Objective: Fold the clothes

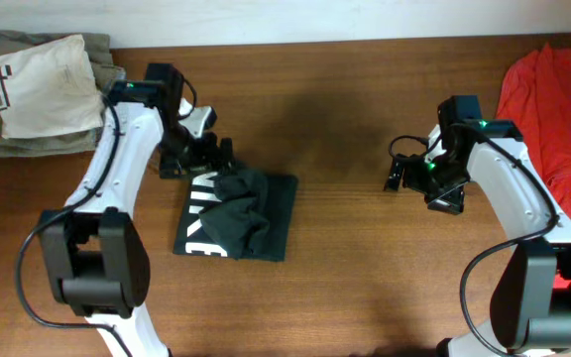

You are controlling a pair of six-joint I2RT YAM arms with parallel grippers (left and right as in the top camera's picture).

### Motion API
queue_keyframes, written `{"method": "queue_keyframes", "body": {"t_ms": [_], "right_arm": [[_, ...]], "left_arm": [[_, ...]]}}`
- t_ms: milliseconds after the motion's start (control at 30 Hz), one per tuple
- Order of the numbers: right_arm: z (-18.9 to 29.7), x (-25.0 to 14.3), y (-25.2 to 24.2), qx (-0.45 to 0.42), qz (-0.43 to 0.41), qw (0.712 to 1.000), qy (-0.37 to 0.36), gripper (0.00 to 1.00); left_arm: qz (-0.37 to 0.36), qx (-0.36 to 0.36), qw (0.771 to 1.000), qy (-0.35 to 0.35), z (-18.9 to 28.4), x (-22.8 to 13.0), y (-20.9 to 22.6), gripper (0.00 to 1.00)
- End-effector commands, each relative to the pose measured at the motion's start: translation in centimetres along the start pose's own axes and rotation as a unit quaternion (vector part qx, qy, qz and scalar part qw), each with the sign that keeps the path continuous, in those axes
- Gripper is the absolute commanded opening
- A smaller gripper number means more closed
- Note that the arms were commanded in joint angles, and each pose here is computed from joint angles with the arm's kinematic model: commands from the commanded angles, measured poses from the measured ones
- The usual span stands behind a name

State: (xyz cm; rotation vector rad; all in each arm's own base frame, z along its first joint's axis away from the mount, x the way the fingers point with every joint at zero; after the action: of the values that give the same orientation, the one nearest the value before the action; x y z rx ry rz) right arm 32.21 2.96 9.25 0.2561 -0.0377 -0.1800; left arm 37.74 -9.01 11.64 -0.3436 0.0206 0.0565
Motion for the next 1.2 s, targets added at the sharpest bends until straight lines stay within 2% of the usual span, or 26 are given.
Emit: {"method": "queue_keyframes", "body": {"t_ms": [0, 67, 133, 167, 200, 267, 300, 400, 433, 500, 533, 567, 600, 633, 700, 800, 833, 900, 933, 1000, 1067, 1167], "right_arm": [[0.0, 0.0, -0.1, 0.003, -0.003, 1.0, 0.001, 0.99], [0.0, 0.0, -0.1, 0.003, -0.003, 1.0, 0.001, 0.99], [0.0, 0.0, -0.1, 0.003, -0.003, 1.0, 0.001, 0.99], [0.0, 0.0, -0.1, 0.003, -0.003, 1.0, 0.001, 0.99], [0.0, 0.0, -0.1, 0.003, -0.003, 1.0, 0.001, 0.99], [0.0, -0.1, -0.1, 0.003, -0.003, 1.0, 0.002, 0.99], [0.0, -0.1, -0.1, 0.003, -0.003, 1.0, 0.002, 0.99], [0.0, -0.1, -0.1, 0.003, -0.003, 1.0, 0.002, 0.99], [0.0, -0.1, -0.1, 0.003, -0.003, 1.0, 0.002, 0.99], [0.0, -0.1, -0.1, 0.003, -0.003, 1.0, 0.002, 0.98], [0.0, -0.1, -0.1, 0.003, -0.003, 1.0, 0.002, 0.99], [0.0, -0.1, -0.1, 0.003, -0.003, 1.0, 0.003, 0.99], [0.0, -0.1, -0.1, 0.002, -0.003, 1.0, 0.003, 0.99], [0.0, -0.2, -0.1, 0.002, -0.003, 1.0, 0.005, 0.99], [0.0, -0.4, -0.1, 0.001, -0.004, 1.0, 0.008, 0.99], [0.0, -0.4, -0.1, 0.001, -0.004, 1.0, 0.009, 0.99], [0.0, -0.4, -0.1, 0.001, -0.004, 1.0, 0.009, 0.98], [0.0, -0.3, -0.1, 0.002, -0.004, 1.0, 0.007, 0.99], [0.0, -0.4, -0.1, 0.002, -0.004, 1.0, 0.008, 0.99], [0.0, -0.4, -0.1, 0.001, -0.005, 1.0, 0.009, 0.99], [0.0, -0.3, -0.1, 0.002, -0.004, 1.0, 0.005, 0.99], [0.0, -0.3, -0.1, 0.002, -0.004, 1.0, 0.006, 0.99]], "left_arm": [[-0.047, -0.068, 0.996, 0.028, -2.7, -1.6, -2.2, 0.94], [-0.072, -0.071, 0.994, 0.03, -3.3, -1.9, -3.9, 0.89], [-0.087, -0.079, 0.992, 0.035, -3.9, -2.5, -5.7, 0.63], [-0.084, -0.079, 0.993, 0.035, -4.1, -2.5, -6.2, 0.43], [-0.087, -0.085, 0.992, 0.033, -4.1, -2.5, -6.7, 0.3], [-0.095, -0.127, 0.987, 0.026, -3.9, -2.2, -8.2, 0.04], [-0.081, -0.14, 0.987, 0.012, -3.9, -1.4, -8.8, 0.01], [-0.066, -0.148, 0.987, -0.011, -4.2, 0.0, -9.5, 0.01], [-0.078, -0.155, 0.985, -0.011, -4.8, 0.0, -10.4, 0.01], [-0.095, -0.16, 0.982, -0.007, -6.0, -0.3, -11.9, 0.12], [-0.107, -0.162, 0.981, -0.002, -7.2, -0.5, -13.0, 0.26], [-0.12, -0.162, 0.979, 0.003, -8.0, -1.0, -13.9, 0.77], [-0.128, -0.161, 0.979, 0.003, -8.2, -1.2, -14.4, 0.84], [-0.133, -0.161, 0.978, 0.002, -8.2, -1.4, -14.7, 0.95], [-0.135, -0.165, 0.977, -0.013, -5.9, -0.6, -15.4, 0.99], [-0.17, -0.154, 0.972, -0.048, 1.3, -0.3, -15.6, 0.99], [-0.157, -0.12, 0.978, -0.068, 3.9, -0.2, -14.2, 0.99], [-0.129, -0.099, 0.983, -0.081, 6.6, -0.4, -11.9, 0.99], [-0.106, -0.074, 0.989, -0.073, 6.8, -0.5, -10.0, 0.99], [-0.034, 0.022, 0.999, -0.022, 6.7, -2.3, -3.5, 0.99], [0.027, 0.036, 0.998, 0.04, 5.2, -4.5, 0.5, 0.99], [0.052, 0.018, 0.995, 0.083, 0.6, -6.2, 2.3, 0.99]]}}
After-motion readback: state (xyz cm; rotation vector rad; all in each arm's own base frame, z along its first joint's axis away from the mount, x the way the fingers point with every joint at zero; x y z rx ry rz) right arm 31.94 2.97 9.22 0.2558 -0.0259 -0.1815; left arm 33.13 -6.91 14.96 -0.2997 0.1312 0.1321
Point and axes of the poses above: each gripper's point midway between its finger pads, its own z axis back along the fingers, its own y axis along the line the jaws close on, x = y × z, the point moved 1 cm from there along z, back along the fingers, and after that the axes turned 9 degrees about z, right-handed, at the moved point
